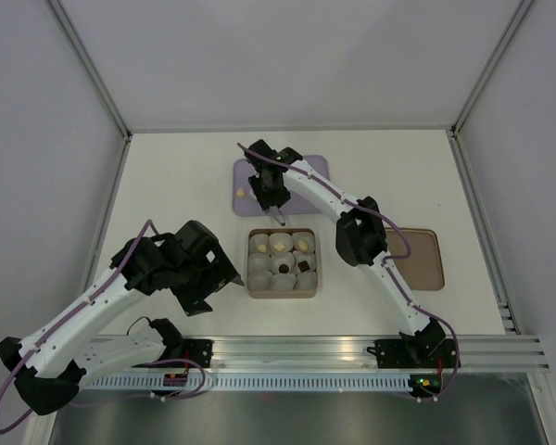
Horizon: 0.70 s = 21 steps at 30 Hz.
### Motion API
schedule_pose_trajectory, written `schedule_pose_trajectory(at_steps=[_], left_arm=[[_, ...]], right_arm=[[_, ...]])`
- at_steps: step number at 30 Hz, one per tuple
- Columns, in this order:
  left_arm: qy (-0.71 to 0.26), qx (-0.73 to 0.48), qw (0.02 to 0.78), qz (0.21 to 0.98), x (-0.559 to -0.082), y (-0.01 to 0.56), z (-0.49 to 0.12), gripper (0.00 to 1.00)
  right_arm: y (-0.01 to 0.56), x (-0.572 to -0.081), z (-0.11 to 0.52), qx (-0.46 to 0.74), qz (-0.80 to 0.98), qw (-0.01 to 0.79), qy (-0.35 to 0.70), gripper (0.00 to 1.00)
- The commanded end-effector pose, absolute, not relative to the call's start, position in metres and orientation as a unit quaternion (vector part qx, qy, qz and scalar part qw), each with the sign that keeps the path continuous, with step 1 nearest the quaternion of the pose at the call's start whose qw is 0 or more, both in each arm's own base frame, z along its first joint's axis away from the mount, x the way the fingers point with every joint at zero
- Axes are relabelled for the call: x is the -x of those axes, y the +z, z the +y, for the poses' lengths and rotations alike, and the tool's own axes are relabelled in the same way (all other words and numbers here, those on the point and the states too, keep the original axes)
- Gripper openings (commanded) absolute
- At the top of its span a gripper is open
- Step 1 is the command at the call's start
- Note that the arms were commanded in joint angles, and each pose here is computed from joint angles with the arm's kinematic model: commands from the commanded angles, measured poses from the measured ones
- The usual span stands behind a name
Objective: Pack the chocolate
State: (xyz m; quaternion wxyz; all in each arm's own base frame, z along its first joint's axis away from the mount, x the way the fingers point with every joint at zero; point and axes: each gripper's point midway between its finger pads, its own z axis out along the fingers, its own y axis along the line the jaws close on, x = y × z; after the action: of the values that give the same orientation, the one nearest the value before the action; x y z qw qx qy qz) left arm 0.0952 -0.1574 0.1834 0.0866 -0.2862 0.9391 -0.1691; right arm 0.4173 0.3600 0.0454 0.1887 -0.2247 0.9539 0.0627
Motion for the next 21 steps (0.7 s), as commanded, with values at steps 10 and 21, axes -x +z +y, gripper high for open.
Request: schedule_pose_trajectory(at_steps=[10, 21], left_arm=[[-0.167, 0.298, 0.074, 0.937, -0.088, 0.187, -0.154, 1.0], [-0.181, 0.303, 0.079, 0.932, -0.085, 0.194, -0.152, 1.0]], right_arm=[[0.076, -0.43, 0.362, 0.223, 0.944, 0.234, 0.056, 0.35], [0.157, -0.414, 0.344, 0.24, 0.922, 0.294, 0.078, 0.27]])
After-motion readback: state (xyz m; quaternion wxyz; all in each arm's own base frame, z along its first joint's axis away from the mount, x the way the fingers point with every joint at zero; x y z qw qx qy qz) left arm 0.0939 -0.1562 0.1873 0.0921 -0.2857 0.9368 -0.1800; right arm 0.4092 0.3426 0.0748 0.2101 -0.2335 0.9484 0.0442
